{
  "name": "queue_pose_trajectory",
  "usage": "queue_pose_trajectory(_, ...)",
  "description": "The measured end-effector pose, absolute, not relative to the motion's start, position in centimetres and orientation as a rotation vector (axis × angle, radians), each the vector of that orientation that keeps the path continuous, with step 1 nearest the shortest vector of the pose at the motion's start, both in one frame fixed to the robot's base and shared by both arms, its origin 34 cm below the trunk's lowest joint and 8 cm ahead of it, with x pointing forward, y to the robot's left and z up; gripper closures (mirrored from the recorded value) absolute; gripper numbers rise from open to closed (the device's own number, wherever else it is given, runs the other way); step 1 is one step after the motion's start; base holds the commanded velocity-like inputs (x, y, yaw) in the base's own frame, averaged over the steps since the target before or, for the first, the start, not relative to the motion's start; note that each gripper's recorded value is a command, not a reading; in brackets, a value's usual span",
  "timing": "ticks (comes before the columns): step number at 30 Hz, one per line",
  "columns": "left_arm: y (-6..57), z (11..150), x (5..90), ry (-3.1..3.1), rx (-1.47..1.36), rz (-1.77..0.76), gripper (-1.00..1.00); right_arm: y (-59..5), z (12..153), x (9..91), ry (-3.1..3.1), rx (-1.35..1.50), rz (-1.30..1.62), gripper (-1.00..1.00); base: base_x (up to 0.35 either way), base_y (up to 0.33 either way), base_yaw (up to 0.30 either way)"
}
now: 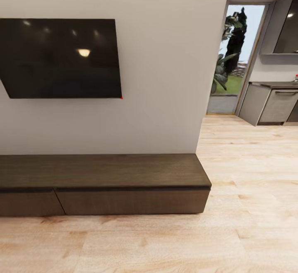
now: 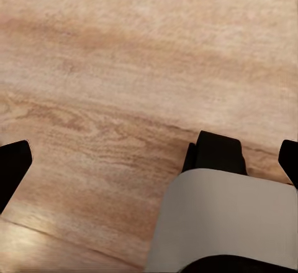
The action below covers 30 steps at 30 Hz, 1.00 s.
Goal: Place each of the two pumpkins and all three candles from the living room inside a cabinet in the living room (use any cabinet), then make sure every cabinet is closed, and position the cauldron so it is next to a table in the living room.
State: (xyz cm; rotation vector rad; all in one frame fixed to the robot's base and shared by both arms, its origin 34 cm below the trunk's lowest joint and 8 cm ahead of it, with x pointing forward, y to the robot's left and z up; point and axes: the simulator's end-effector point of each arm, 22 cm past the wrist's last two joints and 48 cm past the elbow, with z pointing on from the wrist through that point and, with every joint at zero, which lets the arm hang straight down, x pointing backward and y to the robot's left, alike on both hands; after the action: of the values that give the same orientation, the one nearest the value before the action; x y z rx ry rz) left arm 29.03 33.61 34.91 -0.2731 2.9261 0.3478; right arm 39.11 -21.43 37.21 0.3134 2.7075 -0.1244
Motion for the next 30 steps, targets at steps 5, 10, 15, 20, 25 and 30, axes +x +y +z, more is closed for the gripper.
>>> queue_pose_trajectory(5, 33.6, 35.8, 28.8, 2.931, -0.27, 0.348, -1.0, -22.5, 37.8, 38.1, 2.724, 0.313, -0.16, -1.0, 0.0, 0.0, 0.0)
queue_pose_trajectory(10, 33.6, 36.8, 28.8, 2.933, -0.266, 0.348, -1.0, -22.8, 38.5, 37.0, 2.739, 0.313, -0.172, -1.0, 0.0, 0.0, 0.0)
queue_pose_trajectory(15, 33.5, 37.7, 28.9, 2.934, -0.266, 0.347, -1.0, -22.9, 39.3, 36.6, 2.745, 0.314, -0.177, -1.0, 0.0, 0.0, 0.0)
queue_pose_trajectory(20, 33.5, 38.6, 28.7, 2.938, -0.266, 0.349, -1.0, -23.0, 40.2, 36.3, 2.751, 0.317, -0.18, -1.0, 0.0, 0.0, 0.0)
queue_pose_trajectory(25, 33.4, 39.5, 28.3, 2.945, -0.263, 0.348, -1.0, -23.1, 40.7, 34.5, 2.775, 0.317, -0.187, -1.0, 0.0, 0.0, 0.0)
queue_pose_trajectory(30, 33.3, 40.4, 28.3, 2.946, -0.262, 0.347, -1.0, -23.6, 41.5, 34.3, 2.777, 0.315, -0.196, -1.0, 0.0, 0.0, 0.0)
